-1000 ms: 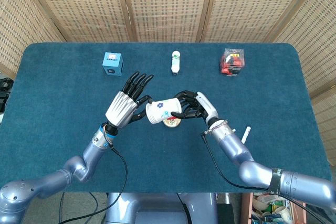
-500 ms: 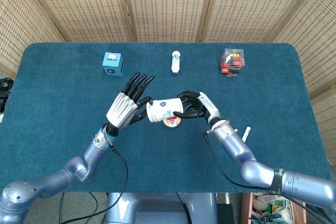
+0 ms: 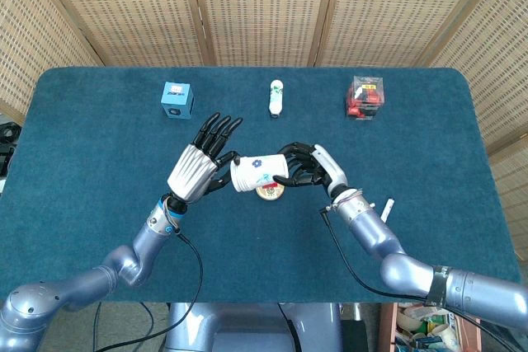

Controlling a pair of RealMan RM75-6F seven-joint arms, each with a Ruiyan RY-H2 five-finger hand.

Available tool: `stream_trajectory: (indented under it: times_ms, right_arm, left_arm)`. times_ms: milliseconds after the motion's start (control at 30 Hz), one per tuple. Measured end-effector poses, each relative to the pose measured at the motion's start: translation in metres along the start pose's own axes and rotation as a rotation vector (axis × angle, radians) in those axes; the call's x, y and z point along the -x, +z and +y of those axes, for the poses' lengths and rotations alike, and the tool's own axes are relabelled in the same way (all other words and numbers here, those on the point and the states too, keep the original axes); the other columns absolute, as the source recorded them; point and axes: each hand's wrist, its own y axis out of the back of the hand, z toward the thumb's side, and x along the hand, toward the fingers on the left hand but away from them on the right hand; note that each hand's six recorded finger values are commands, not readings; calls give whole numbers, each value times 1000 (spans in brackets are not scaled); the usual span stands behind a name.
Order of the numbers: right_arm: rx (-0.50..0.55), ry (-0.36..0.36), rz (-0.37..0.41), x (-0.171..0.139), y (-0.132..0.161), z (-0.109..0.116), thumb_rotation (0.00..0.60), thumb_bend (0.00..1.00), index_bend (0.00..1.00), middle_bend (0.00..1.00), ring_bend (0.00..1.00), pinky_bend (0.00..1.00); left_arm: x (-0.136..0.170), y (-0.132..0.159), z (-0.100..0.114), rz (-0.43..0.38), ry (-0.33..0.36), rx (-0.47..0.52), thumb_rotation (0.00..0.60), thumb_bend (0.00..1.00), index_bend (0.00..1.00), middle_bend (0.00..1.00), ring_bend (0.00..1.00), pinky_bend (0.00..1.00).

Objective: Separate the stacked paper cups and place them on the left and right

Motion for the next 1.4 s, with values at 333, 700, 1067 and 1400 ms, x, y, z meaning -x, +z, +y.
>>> stream_trajectory:
  times_ms: [333,700,1067,1400]
  right_arm:
    - [4,-27,9,-1,3,12,600,448,572,615,480,603]
    - [-34,-156,5,-9,-4,67,600,448,572,616,480,603]
    - [-283,-260,-11,-17,-25,102,600,448,572,617,480,603]
    - [-836,-381,-36,-21,-59,138,600,448,572,613,480,603]
  left_arm:
    - [1,-4,5,16,10,-6,600,530,655,0,0,0]
    - [10,-34,30,48,31,-46,600,530,666,0,0,0]
    - [26,-76,49,77,-33,-150,600,531,667,0,0,0]
    - [60,-154,52,122,-390,-380,600,532,676,0,0,0]
